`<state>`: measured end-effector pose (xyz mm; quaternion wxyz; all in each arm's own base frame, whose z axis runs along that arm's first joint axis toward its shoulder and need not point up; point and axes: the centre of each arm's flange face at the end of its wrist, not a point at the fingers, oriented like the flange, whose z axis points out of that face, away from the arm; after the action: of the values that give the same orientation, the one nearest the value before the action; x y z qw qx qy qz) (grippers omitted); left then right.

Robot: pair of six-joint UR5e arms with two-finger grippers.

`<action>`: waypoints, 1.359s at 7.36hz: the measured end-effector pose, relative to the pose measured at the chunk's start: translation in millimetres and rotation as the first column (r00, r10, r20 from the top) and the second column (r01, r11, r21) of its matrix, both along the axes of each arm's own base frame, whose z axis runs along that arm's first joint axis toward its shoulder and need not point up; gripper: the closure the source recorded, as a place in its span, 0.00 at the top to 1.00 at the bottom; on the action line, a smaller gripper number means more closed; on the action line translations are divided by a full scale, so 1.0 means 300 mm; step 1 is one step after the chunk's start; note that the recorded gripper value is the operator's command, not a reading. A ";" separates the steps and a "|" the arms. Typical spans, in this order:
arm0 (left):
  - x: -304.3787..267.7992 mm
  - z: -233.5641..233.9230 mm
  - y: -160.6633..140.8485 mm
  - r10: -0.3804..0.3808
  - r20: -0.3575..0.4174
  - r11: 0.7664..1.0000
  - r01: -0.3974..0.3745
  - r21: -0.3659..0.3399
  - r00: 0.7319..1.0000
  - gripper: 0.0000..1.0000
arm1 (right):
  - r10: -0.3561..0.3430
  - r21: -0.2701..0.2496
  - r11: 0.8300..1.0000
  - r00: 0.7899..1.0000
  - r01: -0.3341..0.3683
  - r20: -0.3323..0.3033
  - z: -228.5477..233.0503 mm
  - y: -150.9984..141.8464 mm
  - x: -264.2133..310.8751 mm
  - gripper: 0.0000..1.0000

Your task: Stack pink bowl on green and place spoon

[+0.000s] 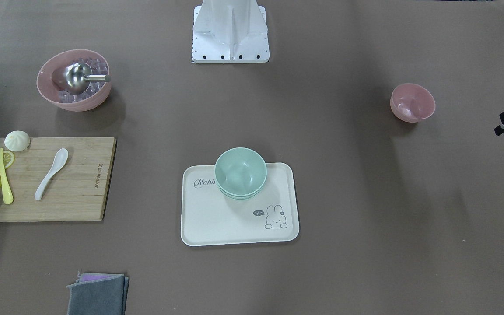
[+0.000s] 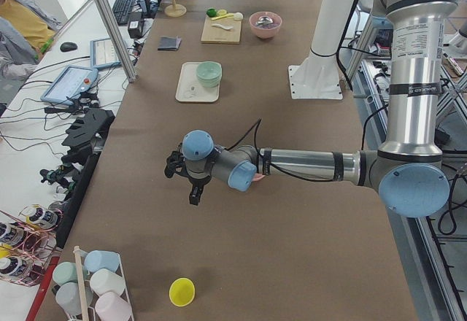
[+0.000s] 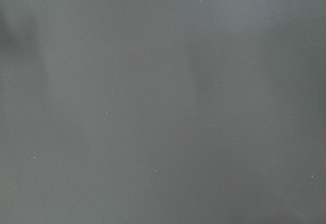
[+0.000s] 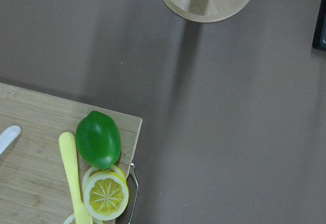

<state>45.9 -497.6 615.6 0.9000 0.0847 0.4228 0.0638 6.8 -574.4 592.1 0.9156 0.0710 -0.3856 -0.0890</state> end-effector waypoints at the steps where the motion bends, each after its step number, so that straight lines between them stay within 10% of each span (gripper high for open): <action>1: -0.023 0.016 0.004 -0.012 0.002 1.000 0.012 -0.029 1.000 0.98 | -0.002 0.000 1.000 1.000 0.002 0.007 -0.001 0.002 0.003 1.00; 10: -0.070 -0.059 0.011 -0.048 -0.014 0.999 0.048 -0.019 0.999 0.98 | -0.040 0.013 0.999 0.998 0.039 0.046 -0.033 0.015 -0.109 1.00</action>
<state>24.8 -494.3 597.9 0.8988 0.0870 0.4279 0.0378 -26.0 -569.9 582.2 0.9040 0.0710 -0.4076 -0.1076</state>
